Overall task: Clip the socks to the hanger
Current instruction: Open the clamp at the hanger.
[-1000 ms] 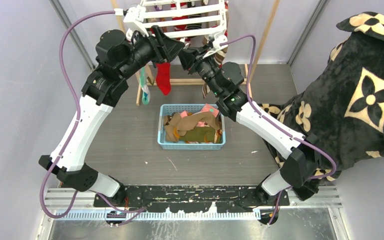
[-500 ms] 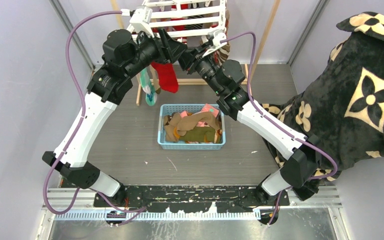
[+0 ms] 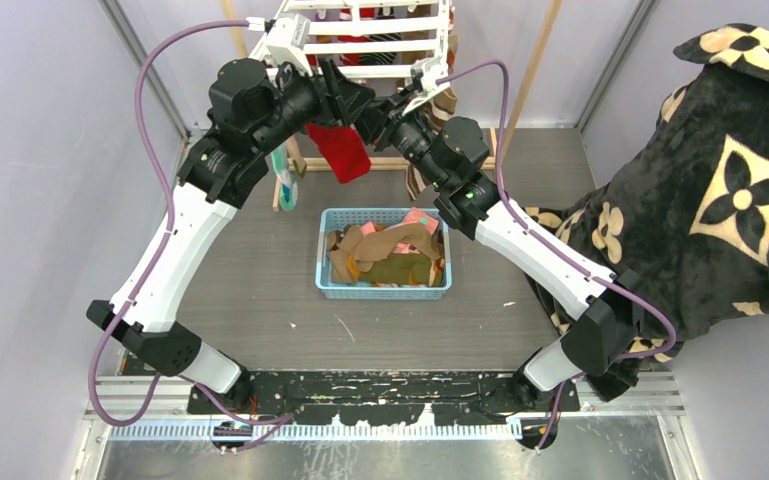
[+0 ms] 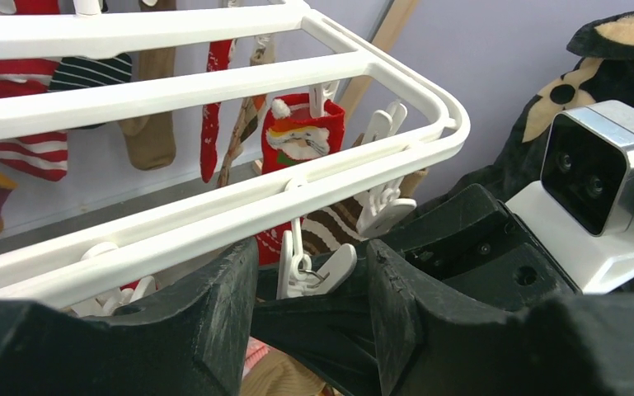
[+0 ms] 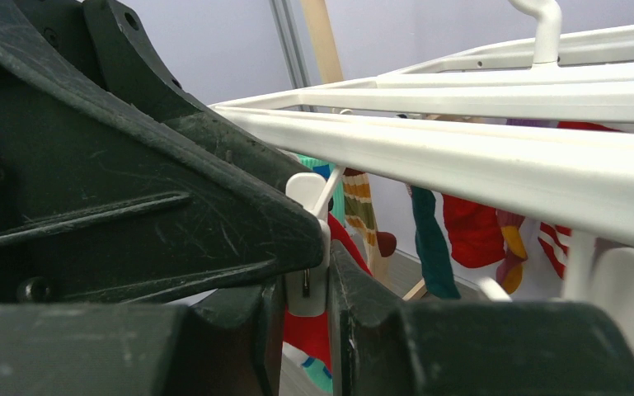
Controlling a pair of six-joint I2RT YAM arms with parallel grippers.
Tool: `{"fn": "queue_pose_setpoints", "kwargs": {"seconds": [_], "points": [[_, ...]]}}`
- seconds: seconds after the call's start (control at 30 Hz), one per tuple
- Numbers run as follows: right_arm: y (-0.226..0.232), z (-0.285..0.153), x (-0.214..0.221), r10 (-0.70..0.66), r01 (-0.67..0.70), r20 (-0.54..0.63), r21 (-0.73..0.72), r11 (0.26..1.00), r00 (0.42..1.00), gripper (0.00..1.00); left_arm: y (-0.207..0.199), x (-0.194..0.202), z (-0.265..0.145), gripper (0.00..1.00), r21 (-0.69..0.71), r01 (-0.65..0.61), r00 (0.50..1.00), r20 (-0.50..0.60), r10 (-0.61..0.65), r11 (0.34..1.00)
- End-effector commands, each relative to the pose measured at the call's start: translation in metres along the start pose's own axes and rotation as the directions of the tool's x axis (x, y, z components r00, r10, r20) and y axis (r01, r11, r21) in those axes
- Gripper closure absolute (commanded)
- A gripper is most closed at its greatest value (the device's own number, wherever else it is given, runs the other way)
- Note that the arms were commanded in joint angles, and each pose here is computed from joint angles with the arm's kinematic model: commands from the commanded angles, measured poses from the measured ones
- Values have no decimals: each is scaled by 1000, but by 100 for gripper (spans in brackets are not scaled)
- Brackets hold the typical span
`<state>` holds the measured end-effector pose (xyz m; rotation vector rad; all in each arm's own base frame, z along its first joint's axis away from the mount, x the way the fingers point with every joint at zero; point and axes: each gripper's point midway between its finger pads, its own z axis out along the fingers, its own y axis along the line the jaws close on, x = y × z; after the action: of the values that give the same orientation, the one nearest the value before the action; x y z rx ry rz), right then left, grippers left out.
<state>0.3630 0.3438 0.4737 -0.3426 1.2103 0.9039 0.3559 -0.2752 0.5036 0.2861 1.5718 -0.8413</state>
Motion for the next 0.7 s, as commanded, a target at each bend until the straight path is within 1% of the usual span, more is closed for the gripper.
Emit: {"fn": "queue_pose_setpoints", "kwargs": {"seconds": [0.0, 0.1, 0.2, 0.27, 0.33, 0.37, 0.4, 0.6, 0.67], "points": [[32, -2, -50, 4, 7, 97, -108, 994, 995, 99, -7, -4, 2, 50, 41, -50, 999, 23, 49, 998], [35, -3, -52, 3, 9, 98, -120, 993, 995, 96, -7, -4, 4, 56, 45, -70, 997, 29, 69, 997], [36, -4, -52, 8, 4, 96, -127, 992, 995, 94, -2, -7, 6, 69, 28, -89, 995, 51, 87, 996], [36, -5, -52, 14, 0, 101, -128, 992, 995, 90, 0, -10, 7, 78, 15, -94, 993, 68, 93, 995], [36, -7, -52, 22, -7, 113, -126, 992, 993, 80, 2, -12, 8, 85, 4, -92, 993, 78, 91, 996], [35, -8, -51, 27, -13, 115, -121, 993, 993, 73, 2, -14, 7, 88, 0, -89, 992, 85, 89, 996], [34, -9, -50, 29, -15, 118, -117, 993, 993, 68, 2, -16, 7, 90, -2, -88, 992, 91, 88, 996], [24, -17, -48, 18, -9, 126, -79, 997, 992, 60, 6, -21, 3, 96, -32, -82, 990, 109, 85, 996], [21, -23, -47, 0, 8, 122, -61, 998, 992, 54, 6, -21, 2, 97, -38, -81, 990, 111, 85, 996]]}}
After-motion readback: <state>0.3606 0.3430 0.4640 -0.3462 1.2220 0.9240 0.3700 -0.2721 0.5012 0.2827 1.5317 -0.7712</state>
